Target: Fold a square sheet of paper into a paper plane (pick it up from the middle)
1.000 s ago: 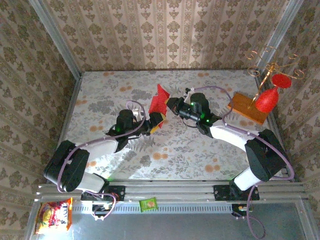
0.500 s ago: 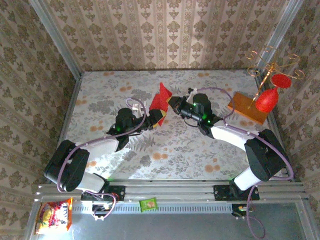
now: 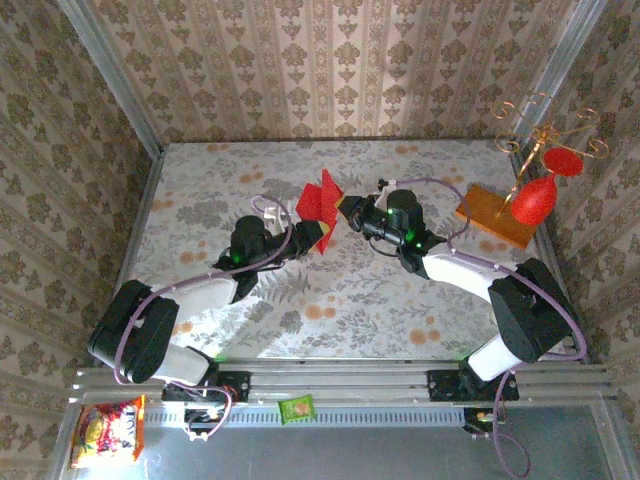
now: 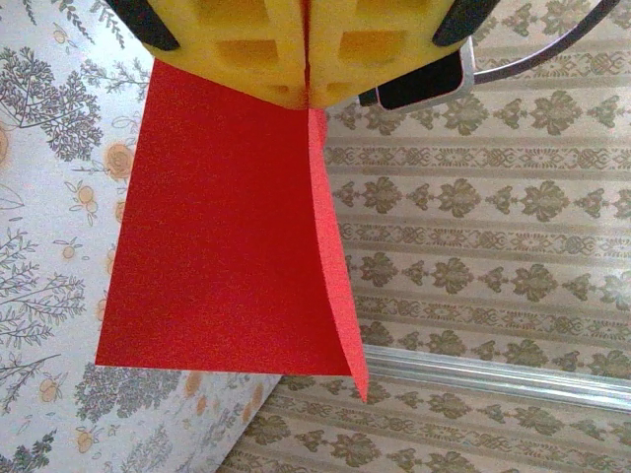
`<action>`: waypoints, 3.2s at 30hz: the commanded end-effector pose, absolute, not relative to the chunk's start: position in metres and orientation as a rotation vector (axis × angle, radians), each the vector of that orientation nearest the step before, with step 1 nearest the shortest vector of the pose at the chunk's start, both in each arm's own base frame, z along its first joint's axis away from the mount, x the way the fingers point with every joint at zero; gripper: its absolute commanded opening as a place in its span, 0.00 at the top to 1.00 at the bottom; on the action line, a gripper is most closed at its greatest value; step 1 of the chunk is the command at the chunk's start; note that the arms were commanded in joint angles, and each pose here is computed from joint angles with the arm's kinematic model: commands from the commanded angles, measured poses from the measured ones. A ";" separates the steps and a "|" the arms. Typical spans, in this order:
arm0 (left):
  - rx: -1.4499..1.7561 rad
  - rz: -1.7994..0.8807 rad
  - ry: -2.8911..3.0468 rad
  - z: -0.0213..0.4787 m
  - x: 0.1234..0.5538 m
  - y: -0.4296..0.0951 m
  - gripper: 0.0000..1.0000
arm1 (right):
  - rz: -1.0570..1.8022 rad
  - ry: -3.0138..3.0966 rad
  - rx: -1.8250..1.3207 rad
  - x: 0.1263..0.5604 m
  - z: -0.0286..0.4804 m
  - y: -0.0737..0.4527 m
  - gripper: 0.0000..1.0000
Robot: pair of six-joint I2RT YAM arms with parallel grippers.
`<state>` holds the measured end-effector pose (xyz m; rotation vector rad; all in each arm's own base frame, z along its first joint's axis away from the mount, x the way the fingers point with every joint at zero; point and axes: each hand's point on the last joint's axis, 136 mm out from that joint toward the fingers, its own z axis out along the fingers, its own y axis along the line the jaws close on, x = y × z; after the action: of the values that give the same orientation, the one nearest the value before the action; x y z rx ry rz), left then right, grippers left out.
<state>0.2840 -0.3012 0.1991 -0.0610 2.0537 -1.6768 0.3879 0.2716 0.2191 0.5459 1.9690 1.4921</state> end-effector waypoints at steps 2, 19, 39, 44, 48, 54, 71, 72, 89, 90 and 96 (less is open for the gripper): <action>0.025 -1.703 1.942 0.231 0.285 -0.305 0.64 | 1.536 1.915 0.522 0.384 0.237 0.269 0.89; 0.075 -1.487 2.109 0.208 0.285 -0.294 0.87 | 1.268 2.033 0.614 0.378 0.206 0.228 0.45; 0.516 -0.075 2.562 0.128 0.318 -0.204 0.90 | 0.745 2.226 0.616 0.355 0.170 0.167 0.33; 0.625 0.313 2.521 0.116 0.331 -0.194 0.91 | 0.702 2.231 0.648 0.352 0.163 0.155 0.33; 0.730 0.484 2.480 0.102 0.334 -0.203 0.91 | 0.686 2.227 0.685 0.349 0.158 0.145 0.33; 0.912 0.566 2.454 0.070 0.324 -0.225 0.89 | 0.659 2.212 0.744 0.344 0.153 0.130 0.33; 0.863 -0.018 2.596 0.081 0.281 -0.267 0.30 | 0.688 2.225 0.752 0.346 0.154 0.126 0.34; 0.837 -0.074 2.594 0.087 0.281 -0.268 0.28 | 0.692 2.233 0.747 0.347 0.152 0.127 0.34; 0.277 -0.631 2.788 0.062 0.317 -0.274 0.50 | 0.757 2.296 0.667 0.353 0.135 0.147 0.22; 0.273 -0.634 2.789 0.061 0.319 -0.275 0.50 | 0.757 2.302 0.665 0.352 0.134 0.147 0.21; 0.238 -0.548 2.812 0.047 0.332 -0.267 0.52 | 0.737 2.326 0.666 0.351 0.127 0.146 0.22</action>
<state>0.3202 -0.2693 0.0462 0.2883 2.8150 -0.5563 0.3479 0.1435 0.1259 0.6915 2.3186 0.7325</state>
